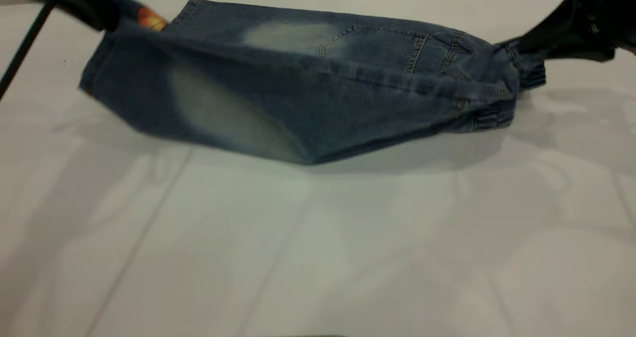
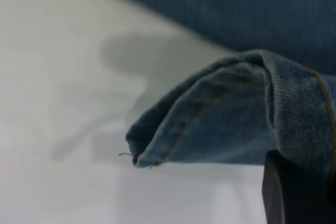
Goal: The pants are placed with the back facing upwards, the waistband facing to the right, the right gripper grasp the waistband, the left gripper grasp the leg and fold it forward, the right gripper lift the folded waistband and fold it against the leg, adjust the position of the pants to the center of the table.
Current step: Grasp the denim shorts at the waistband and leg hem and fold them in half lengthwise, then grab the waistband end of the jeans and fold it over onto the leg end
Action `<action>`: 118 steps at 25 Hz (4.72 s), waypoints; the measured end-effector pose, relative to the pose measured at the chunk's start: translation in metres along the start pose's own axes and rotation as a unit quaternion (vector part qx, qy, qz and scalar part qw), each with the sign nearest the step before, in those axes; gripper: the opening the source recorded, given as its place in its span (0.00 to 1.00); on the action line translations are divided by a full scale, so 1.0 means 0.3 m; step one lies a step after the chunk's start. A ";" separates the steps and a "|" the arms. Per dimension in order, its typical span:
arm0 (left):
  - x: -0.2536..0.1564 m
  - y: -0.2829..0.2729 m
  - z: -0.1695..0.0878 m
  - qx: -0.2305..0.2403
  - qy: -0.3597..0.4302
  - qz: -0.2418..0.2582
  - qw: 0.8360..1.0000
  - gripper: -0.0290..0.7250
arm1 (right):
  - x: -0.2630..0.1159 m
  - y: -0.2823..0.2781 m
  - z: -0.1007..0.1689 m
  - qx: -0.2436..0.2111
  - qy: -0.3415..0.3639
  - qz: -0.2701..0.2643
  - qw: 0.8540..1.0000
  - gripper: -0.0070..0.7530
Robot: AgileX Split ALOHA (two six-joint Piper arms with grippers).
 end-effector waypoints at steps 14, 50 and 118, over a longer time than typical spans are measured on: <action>0.235 0.127 -0.031 -0.005 0.027 -0.040 0.999 0.10 | 0.230 0.118 -0.034 0.010 0.002 -0.057 0.998 0.05; 0.356 0.299 -0.024 0.003 0.089 -0.165 0.982 0.70 | 0.498 0.169 -0.126 -0.021 -0.030 -0.132 0.991 0.88; 0.148 0.446 -0.641 -0.120 0.133 -0.118 0.977 0.72 | 0.379 0.130 -0.103 0.113 -0.042 -0.021 0.993 0.09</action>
Point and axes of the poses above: a point on each arm's last joint axis where the gripper is mounted, y pointing out along that axis toward the gripper, z along the wrist's bending axis when the last joint is at zero, x = y × z, the point moved 10 cm from there along y, pointing out along that axis toward the gripper, and after that the axes turned 6 degrees about -y, right-handed, at the moved point
